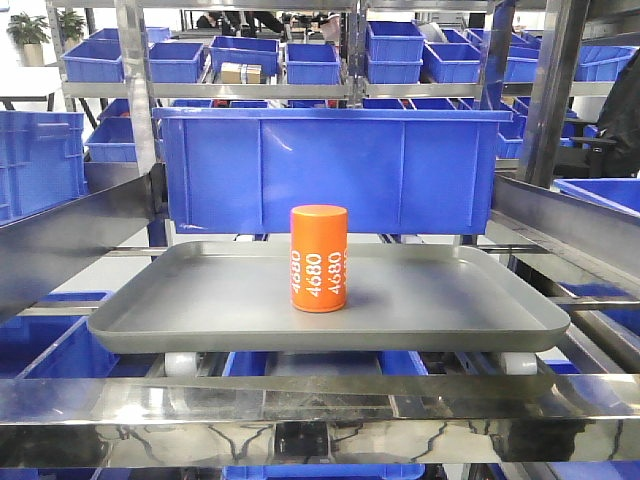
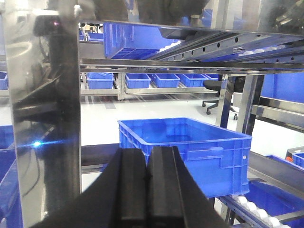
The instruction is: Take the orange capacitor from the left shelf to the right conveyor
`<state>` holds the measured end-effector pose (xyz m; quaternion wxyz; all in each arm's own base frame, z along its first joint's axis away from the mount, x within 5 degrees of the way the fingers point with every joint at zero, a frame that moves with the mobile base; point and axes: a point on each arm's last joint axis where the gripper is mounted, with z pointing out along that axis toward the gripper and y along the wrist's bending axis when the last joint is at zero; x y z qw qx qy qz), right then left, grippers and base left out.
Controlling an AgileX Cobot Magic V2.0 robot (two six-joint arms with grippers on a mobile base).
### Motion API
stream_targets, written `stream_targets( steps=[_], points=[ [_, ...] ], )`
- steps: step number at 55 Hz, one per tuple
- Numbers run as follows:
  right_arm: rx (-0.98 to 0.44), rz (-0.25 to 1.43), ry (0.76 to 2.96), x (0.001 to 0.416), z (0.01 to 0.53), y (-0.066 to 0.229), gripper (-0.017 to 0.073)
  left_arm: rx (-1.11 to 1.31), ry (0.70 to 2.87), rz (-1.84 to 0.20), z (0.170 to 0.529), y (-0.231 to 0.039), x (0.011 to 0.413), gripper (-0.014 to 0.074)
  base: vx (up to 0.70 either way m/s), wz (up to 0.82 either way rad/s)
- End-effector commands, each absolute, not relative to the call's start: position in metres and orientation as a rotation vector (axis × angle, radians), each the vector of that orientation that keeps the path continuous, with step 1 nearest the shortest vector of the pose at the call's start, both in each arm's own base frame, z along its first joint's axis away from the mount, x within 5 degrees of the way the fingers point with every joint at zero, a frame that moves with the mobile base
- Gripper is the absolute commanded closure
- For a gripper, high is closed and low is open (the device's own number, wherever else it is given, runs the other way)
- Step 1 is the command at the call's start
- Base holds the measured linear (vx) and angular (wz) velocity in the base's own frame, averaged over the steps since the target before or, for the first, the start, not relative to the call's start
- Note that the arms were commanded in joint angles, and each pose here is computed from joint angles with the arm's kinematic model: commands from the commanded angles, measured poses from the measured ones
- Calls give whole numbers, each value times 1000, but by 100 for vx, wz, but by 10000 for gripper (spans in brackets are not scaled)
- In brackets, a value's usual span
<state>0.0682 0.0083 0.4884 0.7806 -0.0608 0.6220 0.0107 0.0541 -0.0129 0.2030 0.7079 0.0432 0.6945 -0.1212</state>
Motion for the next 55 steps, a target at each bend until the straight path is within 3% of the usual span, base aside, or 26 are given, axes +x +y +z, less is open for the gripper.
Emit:
stream_targets(
  steps=[1, 12, 23, 30, 40, 55],
  points=[
    [-120, 17, 1257, 66, 503, 8, 545, 84, 1427, -291, 221, -12, 51, 600, 0, 0],
    [-121, 18, 1262, 66, 502, 8, 371, 84, 1427, -291, 221, -12, 51, 600, 0, 0],
    [-114, 45, 1272, 66, 501, 9, 10, 84, 1427, -291, 221, -12, 51, 600, 0, 0],
    [-112, 44, 1260, 66, 502, 8, -152, 84, 1427, -291, 221, -12, 51, 600, 0, 0],
    [-84, 150, 1291, 69, 500, 12, -159, 84, 1427, -291, 221, -12, 51, 600, 0, 0],
    [-287, 326, 1454, 118, 502, 40, -141, 84, 1427, -291, 221, -12, 51, 600, 0, 0]
  ],
)
